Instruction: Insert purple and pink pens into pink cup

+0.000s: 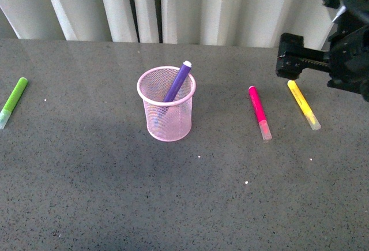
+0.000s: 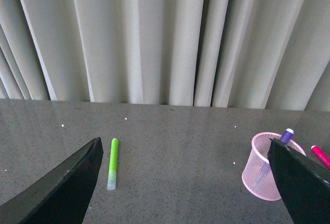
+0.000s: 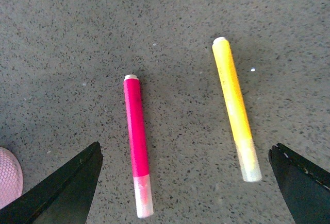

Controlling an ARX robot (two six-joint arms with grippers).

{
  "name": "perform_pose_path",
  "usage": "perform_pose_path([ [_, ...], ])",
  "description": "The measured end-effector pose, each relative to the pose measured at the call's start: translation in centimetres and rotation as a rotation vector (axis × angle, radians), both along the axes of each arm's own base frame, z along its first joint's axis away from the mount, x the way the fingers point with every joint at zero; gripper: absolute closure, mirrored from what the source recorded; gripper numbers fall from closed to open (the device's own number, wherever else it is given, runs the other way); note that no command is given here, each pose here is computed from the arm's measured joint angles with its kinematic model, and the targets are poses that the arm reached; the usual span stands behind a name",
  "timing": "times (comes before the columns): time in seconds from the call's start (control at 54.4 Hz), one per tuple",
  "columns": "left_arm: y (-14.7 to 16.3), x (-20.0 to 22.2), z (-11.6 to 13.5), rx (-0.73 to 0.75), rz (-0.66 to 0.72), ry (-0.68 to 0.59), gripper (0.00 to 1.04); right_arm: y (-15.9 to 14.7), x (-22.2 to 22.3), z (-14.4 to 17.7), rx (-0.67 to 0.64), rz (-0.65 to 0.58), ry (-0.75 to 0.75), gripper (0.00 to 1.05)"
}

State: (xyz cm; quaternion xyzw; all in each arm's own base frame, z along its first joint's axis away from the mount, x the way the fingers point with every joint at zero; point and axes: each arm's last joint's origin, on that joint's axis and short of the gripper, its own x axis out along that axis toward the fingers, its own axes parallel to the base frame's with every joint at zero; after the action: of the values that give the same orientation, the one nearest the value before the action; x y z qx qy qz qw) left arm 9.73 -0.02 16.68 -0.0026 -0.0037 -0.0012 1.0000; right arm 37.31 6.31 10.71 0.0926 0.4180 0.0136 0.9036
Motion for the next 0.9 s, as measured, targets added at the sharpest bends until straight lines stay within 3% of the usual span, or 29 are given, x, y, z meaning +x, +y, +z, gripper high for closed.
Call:
perform_pose_path([
  [0.294,0.0,0.0,0.0,0.000,0.000,0.000,0.07,1.8,3.0,-4.0,-0.028,0.020,0.074,0.07],
  [0.901,0.0,0.0,0.0,0.000,0.000,0.000,0.07,3.0,5.6,-6.4,-0.006,0.054,0.093,0.07],
])
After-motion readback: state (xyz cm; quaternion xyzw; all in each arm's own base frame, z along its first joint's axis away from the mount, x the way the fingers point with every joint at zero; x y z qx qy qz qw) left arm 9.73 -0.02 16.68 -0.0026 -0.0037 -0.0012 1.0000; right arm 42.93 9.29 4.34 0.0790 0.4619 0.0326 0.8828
